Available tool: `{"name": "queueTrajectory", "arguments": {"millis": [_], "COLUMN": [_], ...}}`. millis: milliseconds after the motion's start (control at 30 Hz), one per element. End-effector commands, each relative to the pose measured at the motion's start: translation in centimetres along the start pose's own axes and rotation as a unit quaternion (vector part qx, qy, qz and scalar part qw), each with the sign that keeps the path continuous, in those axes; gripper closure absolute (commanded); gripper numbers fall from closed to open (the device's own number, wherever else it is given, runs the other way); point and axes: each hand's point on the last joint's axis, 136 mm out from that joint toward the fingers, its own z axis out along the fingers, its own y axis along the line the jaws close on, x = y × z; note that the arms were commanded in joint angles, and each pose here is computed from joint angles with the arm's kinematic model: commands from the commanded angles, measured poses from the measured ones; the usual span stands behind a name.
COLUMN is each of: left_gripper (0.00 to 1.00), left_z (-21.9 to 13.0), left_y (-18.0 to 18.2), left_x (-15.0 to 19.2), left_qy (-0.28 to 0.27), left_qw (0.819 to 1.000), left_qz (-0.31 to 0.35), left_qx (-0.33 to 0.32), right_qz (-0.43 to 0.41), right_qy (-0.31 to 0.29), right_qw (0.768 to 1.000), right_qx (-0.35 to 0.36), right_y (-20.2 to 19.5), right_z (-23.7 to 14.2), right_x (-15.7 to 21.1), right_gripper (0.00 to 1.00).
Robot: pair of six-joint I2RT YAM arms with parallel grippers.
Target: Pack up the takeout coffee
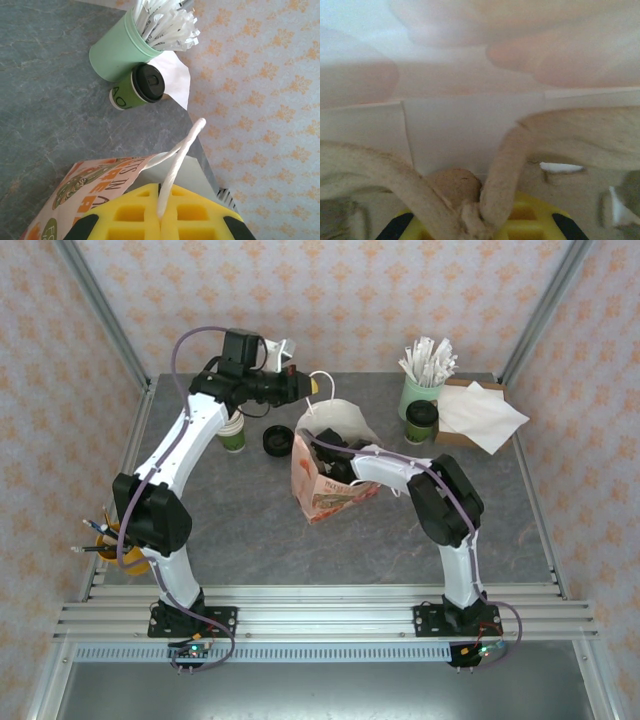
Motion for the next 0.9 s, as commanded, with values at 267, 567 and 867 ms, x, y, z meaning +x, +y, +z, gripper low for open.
{"name": "queueTrajectory", "arguments": {"millis": [267,567,867], "left_gripper": [1.00,1.00,1.00], "left_z": [-1.9,-1.2,-1.4], "left_y": [-1.1,-6.0,-2.8], "left_x": [-1.6,-0.4,1.2], "left_qy": [-0.012,-0.023,-0.021], "left_qw": [0.999,0.986,0.983], "left_qz": [0.031,0.162,0.176], "left_qx": [0.001,0.016,-0.042], "right_qz": [0.020,0.023,0.033], "right_qy": [0.093,0.026,-0.072], "right_qw": [0.995,0.998,0.996], "right_qx": [0.034,0.046,0.050], "right_y": [-1.9,-2.1,-2.2], "right_z": [0.9,-0.7,-5.6], "right_x": [5.2,1.8,-2.5], "right_gripper": [0.77,0.53,0.35]}}
